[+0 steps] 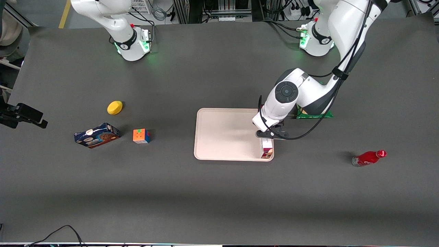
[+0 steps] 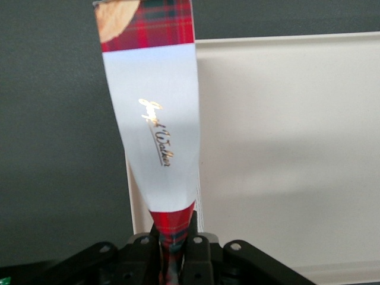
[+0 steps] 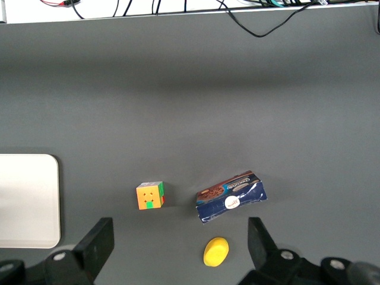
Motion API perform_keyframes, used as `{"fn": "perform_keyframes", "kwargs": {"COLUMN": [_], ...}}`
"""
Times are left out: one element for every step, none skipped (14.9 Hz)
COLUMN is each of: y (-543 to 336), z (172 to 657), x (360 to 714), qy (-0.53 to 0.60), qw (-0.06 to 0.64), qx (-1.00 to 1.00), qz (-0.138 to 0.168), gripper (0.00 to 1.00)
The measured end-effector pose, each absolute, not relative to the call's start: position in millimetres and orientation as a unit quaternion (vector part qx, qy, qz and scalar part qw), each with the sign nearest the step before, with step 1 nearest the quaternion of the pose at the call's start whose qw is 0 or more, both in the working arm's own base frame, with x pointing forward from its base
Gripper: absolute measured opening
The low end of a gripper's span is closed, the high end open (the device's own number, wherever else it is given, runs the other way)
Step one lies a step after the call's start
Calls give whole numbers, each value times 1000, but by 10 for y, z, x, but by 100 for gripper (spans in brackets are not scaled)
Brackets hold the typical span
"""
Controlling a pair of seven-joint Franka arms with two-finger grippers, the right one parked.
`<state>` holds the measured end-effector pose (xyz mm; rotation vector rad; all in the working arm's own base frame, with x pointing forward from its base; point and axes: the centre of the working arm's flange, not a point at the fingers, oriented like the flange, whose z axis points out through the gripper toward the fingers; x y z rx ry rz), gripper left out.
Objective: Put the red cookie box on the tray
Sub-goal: 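Lower the cookie box onto the tray's rim area and open the gripper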
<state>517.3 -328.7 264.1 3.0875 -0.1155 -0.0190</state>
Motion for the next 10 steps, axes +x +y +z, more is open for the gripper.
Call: {"fn": "perform_keyframes", "kwargs": {"y": [-3274,-3263,-3256,-3254,-3254,-3252,-3250,-3248,-3247,-3244], "z": [2611,2580,2552,2528,2506,2485,2470,2456,2436,2415], "x": [5160,5146,5135,5128,5120,5114,5110,5107,5105,5103], "qy": [-38,-38,-38,-38,-38,-38,-38,-38,-38,-38], "qw": [26,27,27,28,28,28,28,28,28,28], "qx": [999,999,999,999,999,999,999,999,999,999], "qz": [-5,-5,-6,-6,-8,-10,-11,-12,-14,-16], "gripper": [15,15,15,15,15,15,15,15,15,15]}}
